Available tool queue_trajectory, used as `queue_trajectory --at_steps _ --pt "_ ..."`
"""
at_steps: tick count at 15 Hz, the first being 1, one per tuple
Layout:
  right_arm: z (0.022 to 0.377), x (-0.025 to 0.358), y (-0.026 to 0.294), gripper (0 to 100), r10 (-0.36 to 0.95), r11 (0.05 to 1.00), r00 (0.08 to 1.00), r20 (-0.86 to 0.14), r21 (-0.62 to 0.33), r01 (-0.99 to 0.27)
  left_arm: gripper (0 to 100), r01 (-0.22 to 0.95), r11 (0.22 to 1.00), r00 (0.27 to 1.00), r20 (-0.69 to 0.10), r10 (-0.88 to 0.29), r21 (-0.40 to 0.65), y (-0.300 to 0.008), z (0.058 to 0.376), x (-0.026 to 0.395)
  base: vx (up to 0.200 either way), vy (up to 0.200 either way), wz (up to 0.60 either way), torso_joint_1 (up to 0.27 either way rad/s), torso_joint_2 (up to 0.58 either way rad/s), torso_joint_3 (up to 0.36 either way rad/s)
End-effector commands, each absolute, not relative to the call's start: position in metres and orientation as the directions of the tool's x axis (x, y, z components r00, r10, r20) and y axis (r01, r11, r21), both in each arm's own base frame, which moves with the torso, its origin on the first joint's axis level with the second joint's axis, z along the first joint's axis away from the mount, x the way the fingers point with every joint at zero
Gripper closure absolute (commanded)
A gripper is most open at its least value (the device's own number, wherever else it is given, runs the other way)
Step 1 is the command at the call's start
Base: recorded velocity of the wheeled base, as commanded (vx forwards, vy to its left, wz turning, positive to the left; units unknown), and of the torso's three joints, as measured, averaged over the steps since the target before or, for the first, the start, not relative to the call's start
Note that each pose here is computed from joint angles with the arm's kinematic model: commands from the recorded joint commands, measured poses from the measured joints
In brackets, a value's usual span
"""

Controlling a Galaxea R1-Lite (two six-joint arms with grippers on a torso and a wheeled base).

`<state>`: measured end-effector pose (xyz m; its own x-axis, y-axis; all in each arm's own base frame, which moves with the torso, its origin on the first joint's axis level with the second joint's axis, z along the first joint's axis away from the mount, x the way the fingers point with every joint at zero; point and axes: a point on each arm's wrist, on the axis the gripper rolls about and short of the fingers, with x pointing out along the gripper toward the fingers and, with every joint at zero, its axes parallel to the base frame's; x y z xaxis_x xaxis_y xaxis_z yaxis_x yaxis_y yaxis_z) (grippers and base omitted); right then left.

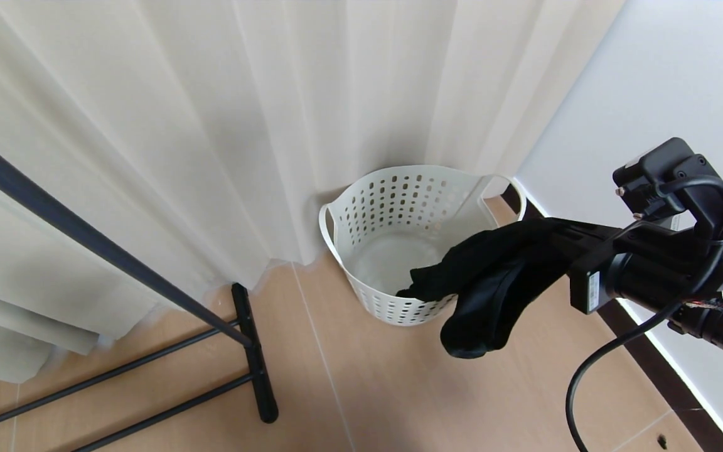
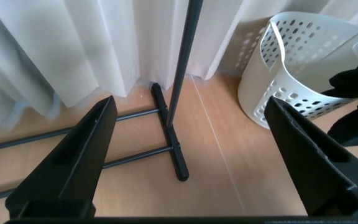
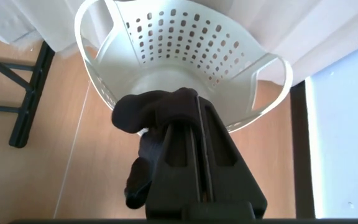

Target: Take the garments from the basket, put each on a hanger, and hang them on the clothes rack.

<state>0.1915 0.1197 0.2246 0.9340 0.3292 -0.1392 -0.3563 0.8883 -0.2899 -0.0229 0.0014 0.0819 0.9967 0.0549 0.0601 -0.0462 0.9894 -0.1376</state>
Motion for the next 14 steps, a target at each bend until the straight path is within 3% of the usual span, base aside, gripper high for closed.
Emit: queue_trajectory --at_steps 1,14 --pt "0.2241 0.1949 0.1163 100 0.311 0.894 0.940 -0.141 -0.291 -0.340 0 -0.046 0.989 0.997 0.061 0.055 -0.138 0.0015 0.0820 -0.0229 0.000 0.000 0.00 0.002 0.01 0.198" --pt "0.2189 0.1990 0.1187 100 0.318 0.888 0.934 -0.162 -0.294 -0.353 0 -0.046 0.989 0.997 0.061 0.055 -0.138 0.0015 0.0820 -0.0229 0.000 0.000 0.00 0.002 0.00 0.203"
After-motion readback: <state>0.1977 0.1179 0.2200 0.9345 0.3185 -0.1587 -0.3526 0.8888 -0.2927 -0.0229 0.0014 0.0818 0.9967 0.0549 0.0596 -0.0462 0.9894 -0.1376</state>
